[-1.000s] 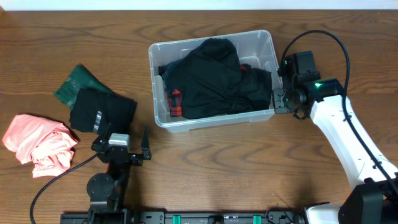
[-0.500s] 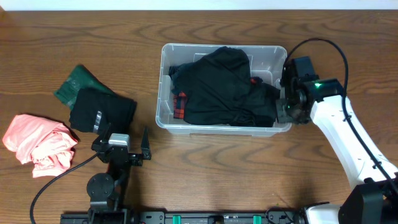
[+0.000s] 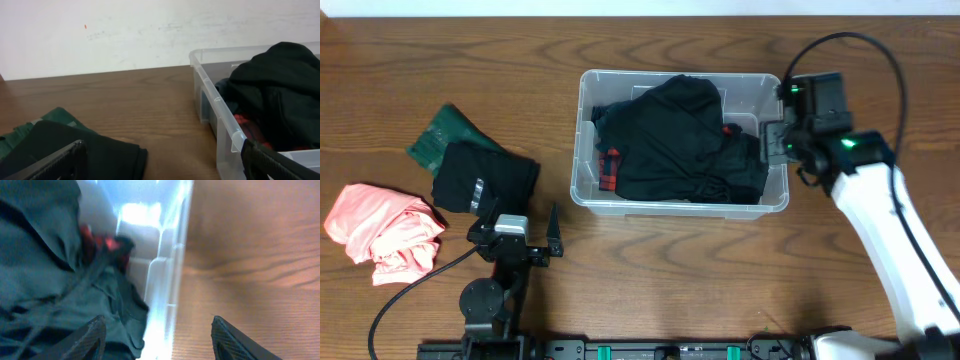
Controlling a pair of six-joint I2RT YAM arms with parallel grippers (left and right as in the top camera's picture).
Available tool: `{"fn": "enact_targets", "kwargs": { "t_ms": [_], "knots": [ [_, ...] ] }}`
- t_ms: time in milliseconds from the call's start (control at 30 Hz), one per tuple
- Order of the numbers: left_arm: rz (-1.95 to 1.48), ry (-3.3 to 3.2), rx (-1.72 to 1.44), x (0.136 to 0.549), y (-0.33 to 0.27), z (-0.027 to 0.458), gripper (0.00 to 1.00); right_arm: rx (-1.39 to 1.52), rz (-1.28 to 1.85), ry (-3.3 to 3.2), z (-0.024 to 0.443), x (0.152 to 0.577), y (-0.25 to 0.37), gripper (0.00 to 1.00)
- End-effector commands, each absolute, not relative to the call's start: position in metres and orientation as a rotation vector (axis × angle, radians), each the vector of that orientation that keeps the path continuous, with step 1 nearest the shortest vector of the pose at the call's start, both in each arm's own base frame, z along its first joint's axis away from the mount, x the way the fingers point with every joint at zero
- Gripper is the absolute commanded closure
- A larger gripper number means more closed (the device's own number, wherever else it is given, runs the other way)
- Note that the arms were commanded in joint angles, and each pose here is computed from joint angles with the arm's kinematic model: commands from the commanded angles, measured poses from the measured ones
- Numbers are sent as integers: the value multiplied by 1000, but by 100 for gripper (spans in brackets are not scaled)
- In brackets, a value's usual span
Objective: Pack container
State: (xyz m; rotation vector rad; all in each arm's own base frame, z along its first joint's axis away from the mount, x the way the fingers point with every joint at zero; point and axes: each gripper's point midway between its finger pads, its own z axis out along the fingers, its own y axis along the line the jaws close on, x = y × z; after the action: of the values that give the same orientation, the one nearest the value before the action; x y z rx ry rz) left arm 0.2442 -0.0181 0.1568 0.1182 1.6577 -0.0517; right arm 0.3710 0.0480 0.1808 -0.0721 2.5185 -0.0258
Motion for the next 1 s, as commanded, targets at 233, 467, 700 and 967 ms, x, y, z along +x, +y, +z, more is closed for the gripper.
{"fn": "enact_targets", "kwargs": {
  "t_ms": [233,467,700,967],
  "knots": [
    [-78,1696,73,244,-16,145,2,211,-52,2385,239,352,-32,1],
    [-144,1865,-112,231,-7,150,2,461,-64,2430,226,330,-81,1],
    [-70,2090,-280,240,16,182,2,574,-62,2421,222,325,-100,1],
    [-189,2403,-451,281,36,217,2,577,-53,2445,215,327,-99,1]
  ]
}}
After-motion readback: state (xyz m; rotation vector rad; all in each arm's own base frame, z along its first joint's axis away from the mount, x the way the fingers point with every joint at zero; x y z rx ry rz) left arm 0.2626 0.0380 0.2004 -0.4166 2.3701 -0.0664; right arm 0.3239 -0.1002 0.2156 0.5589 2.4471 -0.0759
